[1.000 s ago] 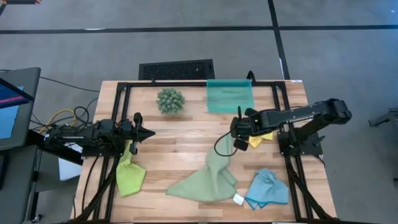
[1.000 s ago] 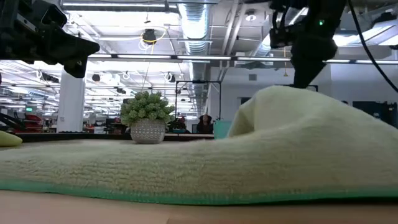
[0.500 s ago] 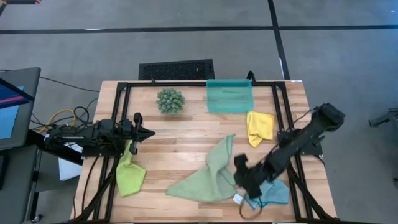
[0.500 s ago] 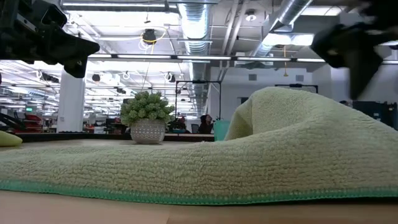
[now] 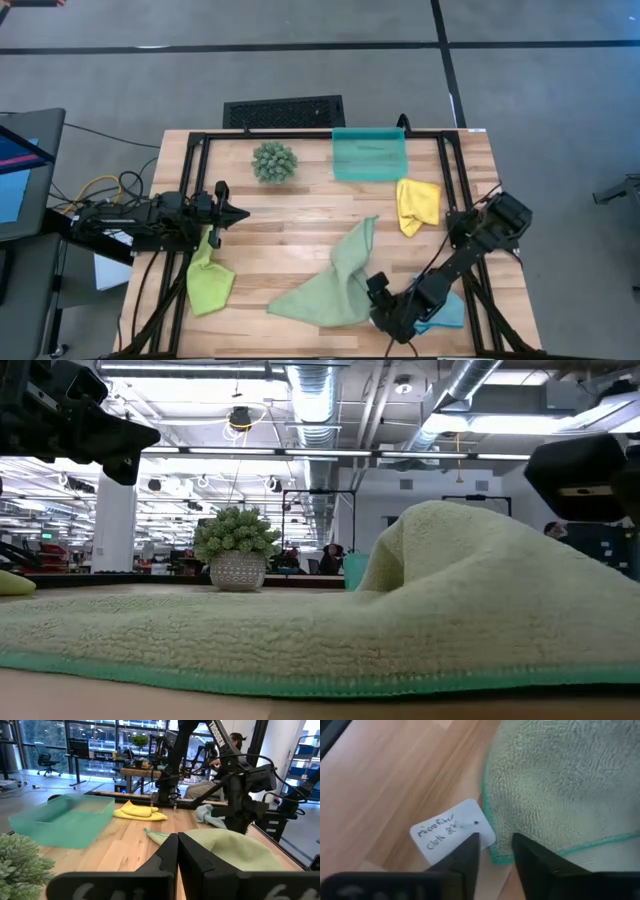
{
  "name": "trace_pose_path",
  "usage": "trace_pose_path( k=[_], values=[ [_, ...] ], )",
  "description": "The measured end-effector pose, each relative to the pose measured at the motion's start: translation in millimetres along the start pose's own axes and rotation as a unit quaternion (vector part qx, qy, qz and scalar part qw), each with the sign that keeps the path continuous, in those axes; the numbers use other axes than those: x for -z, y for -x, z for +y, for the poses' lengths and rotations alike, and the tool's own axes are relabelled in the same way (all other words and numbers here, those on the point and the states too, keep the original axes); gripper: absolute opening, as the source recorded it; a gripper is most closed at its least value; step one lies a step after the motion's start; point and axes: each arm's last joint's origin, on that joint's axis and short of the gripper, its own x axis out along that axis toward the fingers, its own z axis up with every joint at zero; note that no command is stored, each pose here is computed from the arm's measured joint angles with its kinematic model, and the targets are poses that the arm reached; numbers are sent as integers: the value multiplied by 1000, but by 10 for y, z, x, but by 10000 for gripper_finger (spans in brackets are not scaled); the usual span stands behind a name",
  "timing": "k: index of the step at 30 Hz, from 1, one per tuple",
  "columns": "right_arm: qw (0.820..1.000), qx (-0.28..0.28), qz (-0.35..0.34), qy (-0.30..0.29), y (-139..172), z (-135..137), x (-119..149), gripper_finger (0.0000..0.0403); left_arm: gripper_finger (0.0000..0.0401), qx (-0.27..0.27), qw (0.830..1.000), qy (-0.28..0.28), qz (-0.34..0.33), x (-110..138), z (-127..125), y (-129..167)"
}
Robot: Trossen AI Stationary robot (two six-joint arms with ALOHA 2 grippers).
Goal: Roll microfiber towels into tight, uniform cylinder then place into a basket
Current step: Roll the dark green microfiber cloth
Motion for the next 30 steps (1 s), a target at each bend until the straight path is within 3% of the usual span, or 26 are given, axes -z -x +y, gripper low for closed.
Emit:
trace_pose_path(
  k=[5,7,10,15,19,23,27,30],
  values=[
    [1000,8,5,-11,31,-114,-2,30,0,0,1000,0,0,-1,0,0],
    [1000,4,5,-4,100,-147,4,10,0,0,1000,0,0,-1,0,0],
    [999,-3,-31,-7,325,-183,-69,18,0,0,1000,0,0,-1,0,0],
    [987,-21,-158,-12,937,-255,-252,8,0,-19,1000,2,-7,-13,10,0],
    [957,-25,-288,-21,1436,-369,-360,8,0,-23,996,88,-11,-16,13,1],
    [925,-25,-375,-62,1751,-525,-410,12,0,-58,994,84,-31,-41,32,3],
    [914,-20,-391,-105,1851,-670,-392,6,0,-108,987,113,-39,-38,62,2],
    [925,-16,-356,-133,1742,-745,-367,6,0,-93,989,115,-23,-15,46,-14]
  ],
)
